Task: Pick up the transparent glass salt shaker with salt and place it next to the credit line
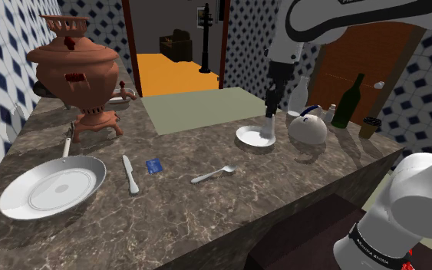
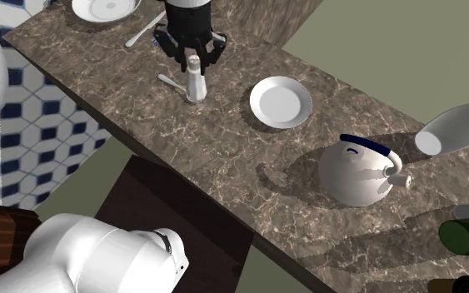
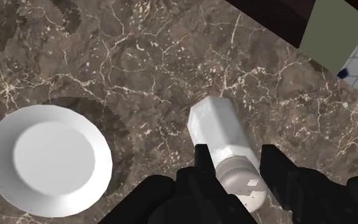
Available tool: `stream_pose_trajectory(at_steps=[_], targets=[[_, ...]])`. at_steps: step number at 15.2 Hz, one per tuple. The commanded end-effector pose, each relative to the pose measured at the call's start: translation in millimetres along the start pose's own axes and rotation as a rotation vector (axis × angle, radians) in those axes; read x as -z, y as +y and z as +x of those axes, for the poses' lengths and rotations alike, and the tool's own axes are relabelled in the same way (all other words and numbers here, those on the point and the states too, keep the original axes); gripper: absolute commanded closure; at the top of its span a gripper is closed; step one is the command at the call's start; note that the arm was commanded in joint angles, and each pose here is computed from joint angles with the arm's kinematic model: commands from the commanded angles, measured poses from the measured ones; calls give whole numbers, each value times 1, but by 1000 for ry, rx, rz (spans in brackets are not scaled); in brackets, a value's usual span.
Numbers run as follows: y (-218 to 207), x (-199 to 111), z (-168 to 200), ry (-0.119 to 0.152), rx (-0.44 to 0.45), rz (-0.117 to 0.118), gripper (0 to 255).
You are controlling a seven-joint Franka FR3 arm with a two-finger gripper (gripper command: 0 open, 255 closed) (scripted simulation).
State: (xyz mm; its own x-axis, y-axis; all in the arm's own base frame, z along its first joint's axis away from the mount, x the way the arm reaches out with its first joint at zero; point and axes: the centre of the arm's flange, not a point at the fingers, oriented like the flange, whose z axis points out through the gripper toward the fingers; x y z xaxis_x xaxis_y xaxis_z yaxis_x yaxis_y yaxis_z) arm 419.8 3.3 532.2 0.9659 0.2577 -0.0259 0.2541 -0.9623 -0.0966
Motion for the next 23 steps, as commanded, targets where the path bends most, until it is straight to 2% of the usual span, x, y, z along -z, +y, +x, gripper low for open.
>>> stream_pose_trajectory(at_steps=[1, 23], targets=[[-18, -2, 18, 0, -1, 1, 255], [-238, -17, 207, 0, -1, 1, 255]])
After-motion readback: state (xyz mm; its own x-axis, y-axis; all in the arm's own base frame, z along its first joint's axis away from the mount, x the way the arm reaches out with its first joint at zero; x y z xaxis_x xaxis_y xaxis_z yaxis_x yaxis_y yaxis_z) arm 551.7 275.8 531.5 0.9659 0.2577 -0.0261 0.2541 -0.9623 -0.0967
